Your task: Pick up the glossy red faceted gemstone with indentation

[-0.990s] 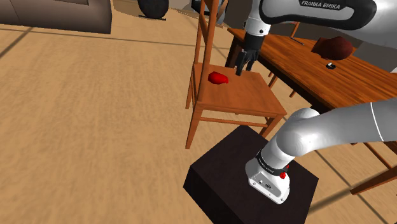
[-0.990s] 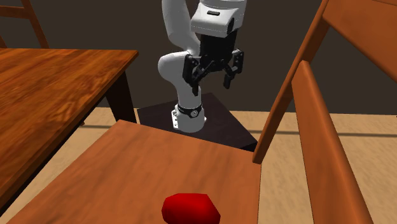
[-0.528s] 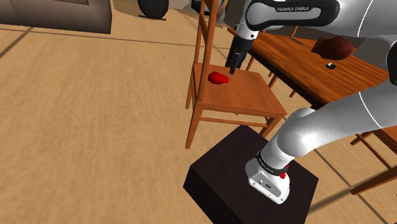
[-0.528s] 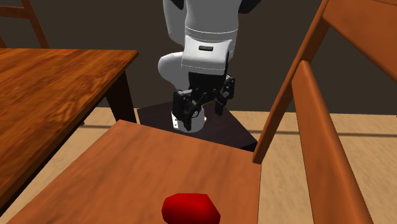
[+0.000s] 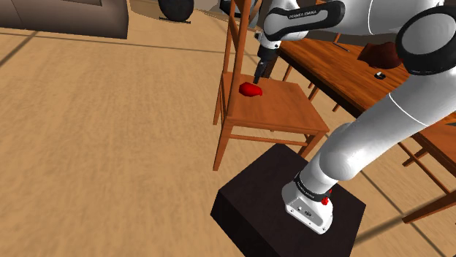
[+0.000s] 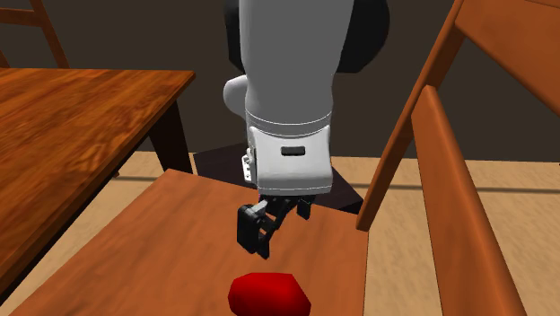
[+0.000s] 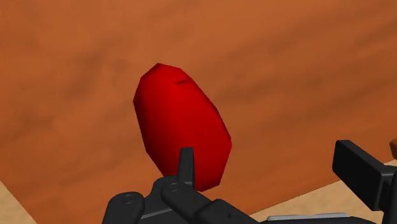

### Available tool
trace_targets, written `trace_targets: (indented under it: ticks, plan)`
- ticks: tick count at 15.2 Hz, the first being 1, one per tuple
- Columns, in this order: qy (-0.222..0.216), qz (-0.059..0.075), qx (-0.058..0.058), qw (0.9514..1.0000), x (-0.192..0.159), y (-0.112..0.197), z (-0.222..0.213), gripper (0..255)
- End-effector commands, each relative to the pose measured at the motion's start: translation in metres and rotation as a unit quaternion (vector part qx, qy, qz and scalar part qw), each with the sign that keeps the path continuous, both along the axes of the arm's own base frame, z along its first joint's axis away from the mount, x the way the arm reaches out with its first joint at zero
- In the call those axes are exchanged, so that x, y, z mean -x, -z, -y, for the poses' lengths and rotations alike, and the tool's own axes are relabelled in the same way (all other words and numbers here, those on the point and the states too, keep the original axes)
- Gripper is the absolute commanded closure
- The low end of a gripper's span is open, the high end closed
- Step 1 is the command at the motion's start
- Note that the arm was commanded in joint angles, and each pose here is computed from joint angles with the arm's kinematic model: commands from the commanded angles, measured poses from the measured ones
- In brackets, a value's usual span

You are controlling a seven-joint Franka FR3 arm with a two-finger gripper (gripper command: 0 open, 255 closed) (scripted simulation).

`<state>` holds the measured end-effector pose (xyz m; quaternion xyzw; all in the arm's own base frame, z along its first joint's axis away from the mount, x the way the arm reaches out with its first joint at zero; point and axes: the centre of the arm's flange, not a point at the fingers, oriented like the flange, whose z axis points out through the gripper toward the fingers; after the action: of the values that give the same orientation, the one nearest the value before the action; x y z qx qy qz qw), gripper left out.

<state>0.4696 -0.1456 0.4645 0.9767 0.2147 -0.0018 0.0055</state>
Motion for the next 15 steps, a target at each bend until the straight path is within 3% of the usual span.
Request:
trace_targets:
  ticks: [1, 5, 14, 15]
  plan:
    - [-0.03, 0.007, -0.001, 0.9995, -0.022, 0.01, 0.007, 0]
    - [-0.082, 0.019, -0.005, 0.9964, -0.064, 0.029, 0.02, 0]
    - [-0.082, 0.019, -0.005, 0.9964, -0.064, 0.069, 0.02, 0]
    - [-0.082, 0.019, -0.005, 0.9964, -0.063, 0.069, 0.02, 255]
